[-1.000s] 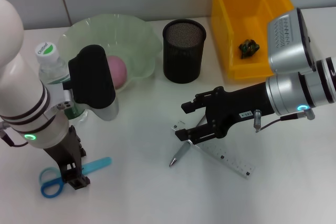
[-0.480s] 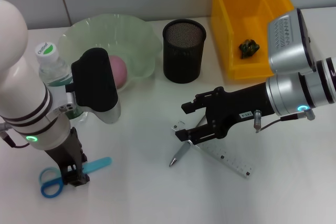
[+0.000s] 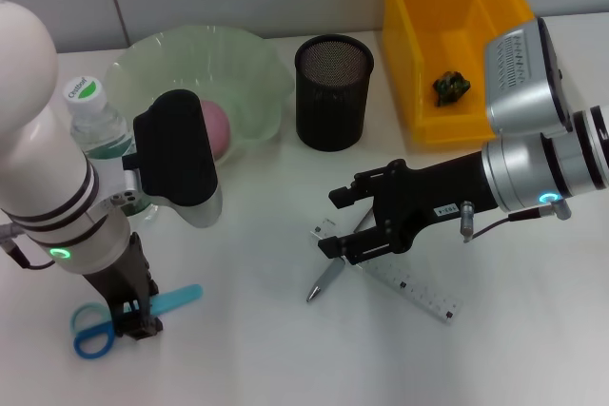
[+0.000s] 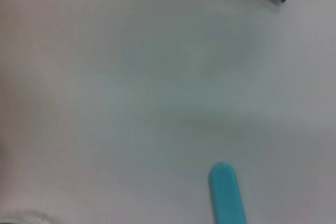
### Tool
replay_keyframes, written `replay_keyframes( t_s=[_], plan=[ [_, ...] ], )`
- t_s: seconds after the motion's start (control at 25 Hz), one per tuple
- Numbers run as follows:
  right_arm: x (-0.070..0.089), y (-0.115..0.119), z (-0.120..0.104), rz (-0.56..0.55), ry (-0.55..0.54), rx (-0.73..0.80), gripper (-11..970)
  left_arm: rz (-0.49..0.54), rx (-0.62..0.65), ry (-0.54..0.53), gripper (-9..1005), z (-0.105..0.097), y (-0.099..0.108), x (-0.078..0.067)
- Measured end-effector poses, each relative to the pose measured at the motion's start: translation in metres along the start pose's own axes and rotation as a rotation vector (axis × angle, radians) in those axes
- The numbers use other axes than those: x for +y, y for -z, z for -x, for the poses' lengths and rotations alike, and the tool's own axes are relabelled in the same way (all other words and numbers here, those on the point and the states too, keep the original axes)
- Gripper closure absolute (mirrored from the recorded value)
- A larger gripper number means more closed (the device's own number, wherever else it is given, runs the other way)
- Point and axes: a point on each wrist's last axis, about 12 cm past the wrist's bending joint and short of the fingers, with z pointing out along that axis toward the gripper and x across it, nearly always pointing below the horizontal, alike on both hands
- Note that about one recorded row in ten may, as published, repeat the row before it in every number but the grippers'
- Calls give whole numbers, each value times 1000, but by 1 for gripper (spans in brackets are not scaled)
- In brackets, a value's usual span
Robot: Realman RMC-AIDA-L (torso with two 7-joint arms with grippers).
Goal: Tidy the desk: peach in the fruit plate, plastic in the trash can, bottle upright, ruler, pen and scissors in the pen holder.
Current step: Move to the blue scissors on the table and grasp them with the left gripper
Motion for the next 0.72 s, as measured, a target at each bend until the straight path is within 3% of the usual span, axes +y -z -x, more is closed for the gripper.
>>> replay_keyframes(
  t_s=[0.72],
  plan=[
    [1,0,-1,0,4,-4,216,7,6,2,621,0,0,1]
  ],
)
